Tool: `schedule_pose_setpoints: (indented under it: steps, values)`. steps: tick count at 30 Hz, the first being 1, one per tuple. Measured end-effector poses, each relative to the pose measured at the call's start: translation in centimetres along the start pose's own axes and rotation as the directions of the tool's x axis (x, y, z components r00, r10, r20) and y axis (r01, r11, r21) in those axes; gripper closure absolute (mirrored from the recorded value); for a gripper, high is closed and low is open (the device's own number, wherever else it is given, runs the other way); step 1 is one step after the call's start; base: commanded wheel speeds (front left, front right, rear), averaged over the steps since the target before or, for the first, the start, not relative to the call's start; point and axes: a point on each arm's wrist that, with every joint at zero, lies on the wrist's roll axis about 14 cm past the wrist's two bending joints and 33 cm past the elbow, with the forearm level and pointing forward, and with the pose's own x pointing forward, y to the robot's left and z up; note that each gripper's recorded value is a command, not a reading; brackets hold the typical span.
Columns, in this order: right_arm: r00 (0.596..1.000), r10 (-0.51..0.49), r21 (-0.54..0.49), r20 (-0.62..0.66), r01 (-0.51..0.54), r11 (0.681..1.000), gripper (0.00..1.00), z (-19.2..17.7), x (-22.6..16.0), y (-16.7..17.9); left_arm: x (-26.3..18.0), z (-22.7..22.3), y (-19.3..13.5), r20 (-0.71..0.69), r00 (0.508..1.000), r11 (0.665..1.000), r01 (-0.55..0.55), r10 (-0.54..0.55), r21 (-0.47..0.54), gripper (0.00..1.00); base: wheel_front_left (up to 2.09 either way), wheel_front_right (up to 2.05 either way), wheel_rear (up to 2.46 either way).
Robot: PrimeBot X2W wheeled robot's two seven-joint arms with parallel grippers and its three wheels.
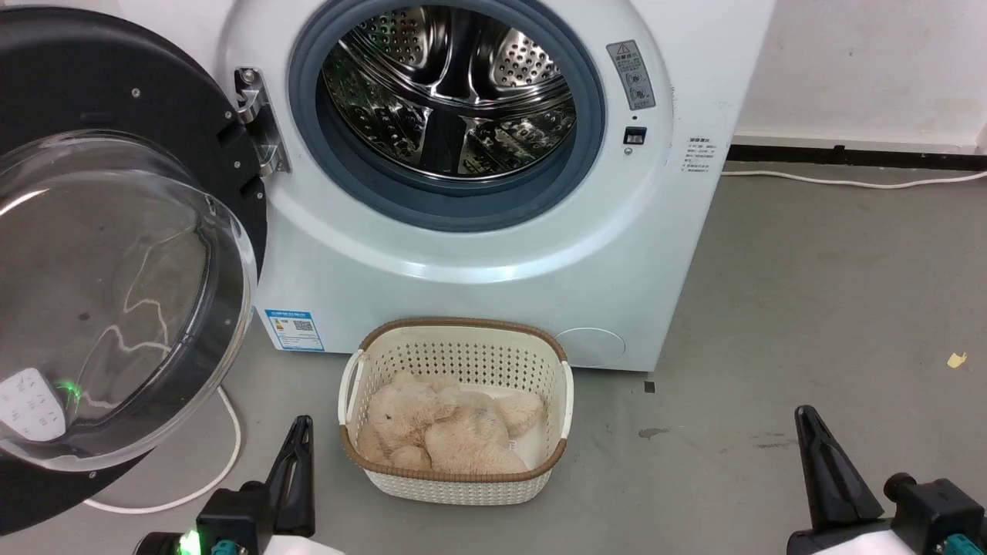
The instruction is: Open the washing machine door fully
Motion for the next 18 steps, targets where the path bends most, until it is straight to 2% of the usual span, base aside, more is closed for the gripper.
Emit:
schedule_pose_setpoints:
  steps: [18]
  values:
    - [0.999, 0.011, -0.020, -0.035, -0.011, 1.000, 1.00, -0.33, 0.23, 0.28, 0.33, 0.02, -0.05, -0.020, 1.000, 1.000, 0.003, -0.003, 0.007, 1.00, 0.00, 0.00, 0.00]
